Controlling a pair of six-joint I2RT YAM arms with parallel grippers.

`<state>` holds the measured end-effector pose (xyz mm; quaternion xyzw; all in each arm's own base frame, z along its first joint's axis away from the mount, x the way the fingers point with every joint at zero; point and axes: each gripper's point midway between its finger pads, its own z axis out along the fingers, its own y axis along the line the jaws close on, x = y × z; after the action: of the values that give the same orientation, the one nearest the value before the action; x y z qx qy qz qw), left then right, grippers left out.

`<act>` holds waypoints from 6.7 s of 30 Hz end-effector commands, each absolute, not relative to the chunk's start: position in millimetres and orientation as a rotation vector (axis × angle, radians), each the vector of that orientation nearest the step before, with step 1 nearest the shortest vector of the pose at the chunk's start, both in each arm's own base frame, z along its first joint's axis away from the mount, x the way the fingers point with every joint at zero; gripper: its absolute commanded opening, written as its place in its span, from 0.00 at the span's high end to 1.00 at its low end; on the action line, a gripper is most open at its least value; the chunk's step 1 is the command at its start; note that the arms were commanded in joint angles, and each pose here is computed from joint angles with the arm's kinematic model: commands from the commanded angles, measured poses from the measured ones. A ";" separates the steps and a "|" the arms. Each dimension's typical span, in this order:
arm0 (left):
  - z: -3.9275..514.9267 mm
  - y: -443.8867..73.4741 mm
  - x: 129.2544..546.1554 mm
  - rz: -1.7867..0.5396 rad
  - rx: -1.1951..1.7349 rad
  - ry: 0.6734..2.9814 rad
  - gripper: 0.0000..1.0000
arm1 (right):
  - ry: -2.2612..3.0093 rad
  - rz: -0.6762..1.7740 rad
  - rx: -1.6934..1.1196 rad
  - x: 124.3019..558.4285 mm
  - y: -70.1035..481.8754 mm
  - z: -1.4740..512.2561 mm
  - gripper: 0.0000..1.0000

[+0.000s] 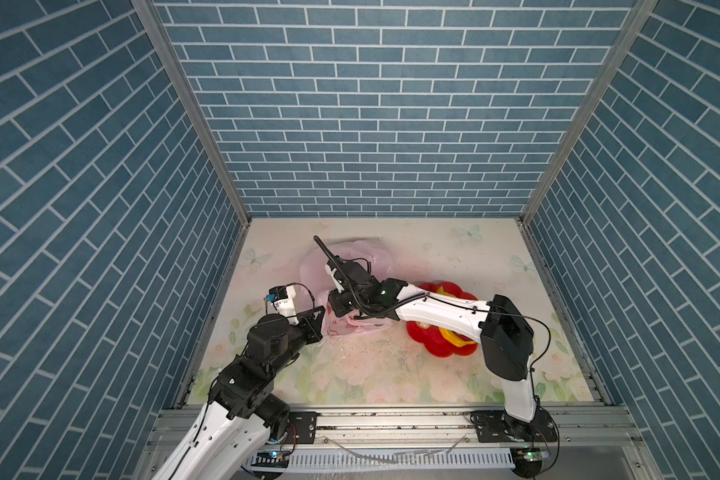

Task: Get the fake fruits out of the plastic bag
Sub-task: 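Push the right gripper deep into the bag toward the green fruit, then close the right gripper on the green cabbage and lift it out, then carry the green cabbage over the red plate and open the right gripper, then raise the right gripper and move it to the bag mouth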

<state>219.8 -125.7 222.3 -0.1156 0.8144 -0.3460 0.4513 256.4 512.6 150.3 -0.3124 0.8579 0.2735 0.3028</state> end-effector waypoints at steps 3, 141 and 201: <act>230.0 -128.7 218.4 -0.894 -0.285 1.993 1.00 | 2.223 0.763 -0.887 272.3 544.8 141.6 0.74; 216.5 -140.8 232.9 -0.913 -0.263 1.987 1.00 | 2.768 0.047 -0.144 181.6 177.3 97.1 0.44; 224.0 -134.0 231.6 -0.922 -0.313 1.949 1.00 | 2.314 0.225 -0.557 330.8 402.2 183.7 0.32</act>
<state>233.1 -136.0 218.4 -0.1226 0.7999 -0.3690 0.4571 323.4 389.3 173.4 -0.1912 0.9112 0.0912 0.3533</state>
